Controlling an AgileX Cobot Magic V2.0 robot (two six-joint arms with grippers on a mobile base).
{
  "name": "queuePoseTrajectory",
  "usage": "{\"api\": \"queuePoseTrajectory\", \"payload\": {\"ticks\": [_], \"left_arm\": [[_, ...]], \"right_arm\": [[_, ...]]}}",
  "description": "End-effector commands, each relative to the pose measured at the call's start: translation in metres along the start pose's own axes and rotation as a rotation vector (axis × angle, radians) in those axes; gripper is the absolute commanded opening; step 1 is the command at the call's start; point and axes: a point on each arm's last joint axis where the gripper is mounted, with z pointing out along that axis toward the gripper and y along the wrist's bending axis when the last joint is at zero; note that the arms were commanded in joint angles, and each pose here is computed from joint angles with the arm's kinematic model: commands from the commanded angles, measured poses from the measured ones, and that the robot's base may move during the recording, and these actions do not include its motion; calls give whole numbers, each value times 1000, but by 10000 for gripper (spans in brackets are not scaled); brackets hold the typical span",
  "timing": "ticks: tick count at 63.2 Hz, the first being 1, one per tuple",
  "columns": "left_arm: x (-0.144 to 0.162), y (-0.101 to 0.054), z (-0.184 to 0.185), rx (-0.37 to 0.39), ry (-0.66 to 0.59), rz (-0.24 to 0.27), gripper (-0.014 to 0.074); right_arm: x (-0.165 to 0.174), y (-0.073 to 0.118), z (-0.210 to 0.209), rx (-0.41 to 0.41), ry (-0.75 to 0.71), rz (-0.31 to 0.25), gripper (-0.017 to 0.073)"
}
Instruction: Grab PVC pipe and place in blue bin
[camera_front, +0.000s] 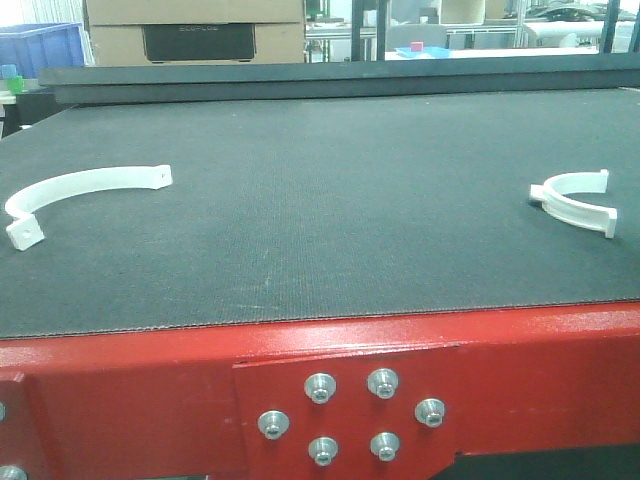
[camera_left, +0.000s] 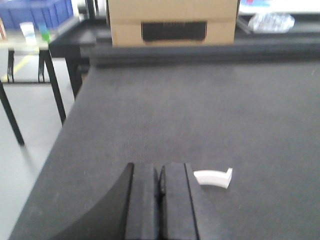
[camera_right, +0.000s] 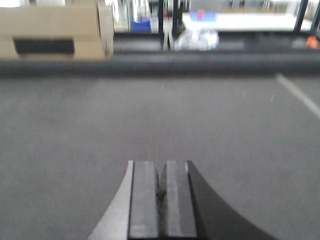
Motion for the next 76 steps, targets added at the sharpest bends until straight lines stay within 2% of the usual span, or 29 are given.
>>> {"api": "queuePoseTrajectory", "payload": {"ticks": [1,9,16,28,35,54,61,68,76], "left_arm": [[1,0,19,0,38,-15,-106],[11,0,43,2,104,-15,-40],[18,0,57,2,126,-15,45],[27,0,70,4,176,-16,226],[28,0,71,4,182,-16,283],[27,0,71,4,176,-16,288],[27,0,71,4,173,-16,288],[27,0,71,4,172,-18,288],[27,0,71,4,172,-18,288]], "right_arm": [[5,-2,25,2,69,2,13],[14,-6,63,8,166,10,235],[20,-9,94,11,239,14,323],[37,-13,150,9,382,22,318],[55,-16,180,-9,503,-10,318],[101,-19,229,-34,699,-24,318],[112,-10,235,-58,734,-39,318],[120,2,240,-100,749,-86,318],[130,5,247,-112,768,-109,318]]}}
